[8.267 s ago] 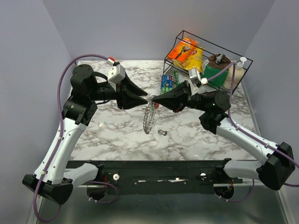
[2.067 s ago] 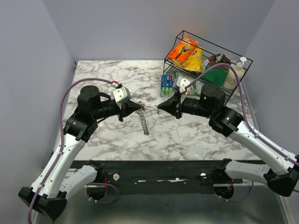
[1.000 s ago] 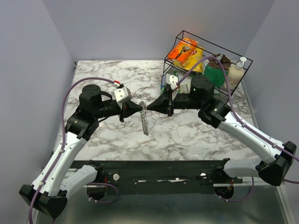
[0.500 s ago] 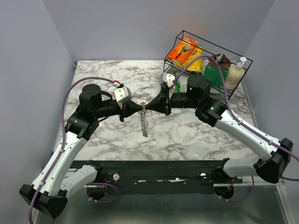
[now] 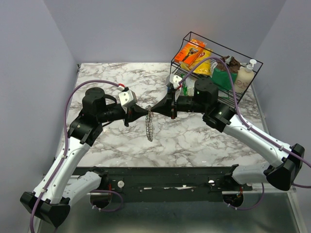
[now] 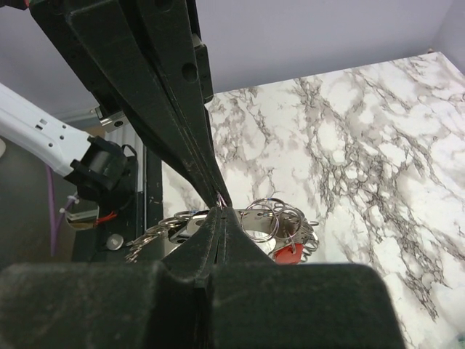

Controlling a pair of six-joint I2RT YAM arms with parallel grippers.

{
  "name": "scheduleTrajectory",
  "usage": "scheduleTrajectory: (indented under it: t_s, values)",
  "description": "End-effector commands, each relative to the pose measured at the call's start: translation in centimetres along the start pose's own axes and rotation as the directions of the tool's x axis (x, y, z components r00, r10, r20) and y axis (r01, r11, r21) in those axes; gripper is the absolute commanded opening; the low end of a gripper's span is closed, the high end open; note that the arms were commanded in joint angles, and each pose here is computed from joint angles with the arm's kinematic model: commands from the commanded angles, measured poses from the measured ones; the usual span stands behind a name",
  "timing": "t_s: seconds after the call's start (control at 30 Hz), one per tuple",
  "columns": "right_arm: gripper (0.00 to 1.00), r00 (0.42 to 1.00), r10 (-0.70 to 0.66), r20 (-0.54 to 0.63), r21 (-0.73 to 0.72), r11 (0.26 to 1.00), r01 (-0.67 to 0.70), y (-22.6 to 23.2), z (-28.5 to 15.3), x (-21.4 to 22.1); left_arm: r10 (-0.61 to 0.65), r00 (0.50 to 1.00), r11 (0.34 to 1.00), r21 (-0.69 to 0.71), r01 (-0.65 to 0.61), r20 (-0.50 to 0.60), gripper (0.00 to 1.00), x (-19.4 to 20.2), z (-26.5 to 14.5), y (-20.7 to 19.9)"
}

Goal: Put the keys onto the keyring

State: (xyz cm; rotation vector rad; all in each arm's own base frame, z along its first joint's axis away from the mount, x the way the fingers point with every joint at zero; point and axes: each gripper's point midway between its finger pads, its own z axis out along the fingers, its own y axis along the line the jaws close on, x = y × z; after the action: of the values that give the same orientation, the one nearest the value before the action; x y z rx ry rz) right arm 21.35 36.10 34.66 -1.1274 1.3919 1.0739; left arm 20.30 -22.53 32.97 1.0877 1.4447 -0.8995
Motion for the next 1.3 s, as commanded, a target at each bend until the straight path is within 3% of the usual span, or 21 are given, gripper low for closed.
scheduleTrajectory:
  t_s: [0.0,0.43,0.83,1.27]
  values:
    - [0.01,1.0,-0.003,0.014,0.053,0.999,0.002,-0.7,0.1,-0.4,0.052,0.997,0.998,0.035,-0.054,0.056,0.0,-2.3,-0.4,-0.8]
    - [0.01,1.0,0.02,0.002,0.09,0.996,-0.02,-1.0,-0.5,-0.5,0.063,0.996,0.998,0.007,-0.064,0.063,0.0,-2.5,-0.6,-0.6]
    - [0.01,0.991,0.128,-0.045,0.158,0.98,-0.119,-1.9,-0.5,0.2,0.075,0.995,0.997,-0.023,-0.073,0.07,0.0,-2.8,-0.8,-0.3]
    - [0.01,0.982,0.168,-0.091,0.099,0.982,-0.159,-1.2,0.4,1.7,0.074,0.991,0.997,-0.01,-0.073,0.109,0.0,-3.6,-0.8,-0.7]
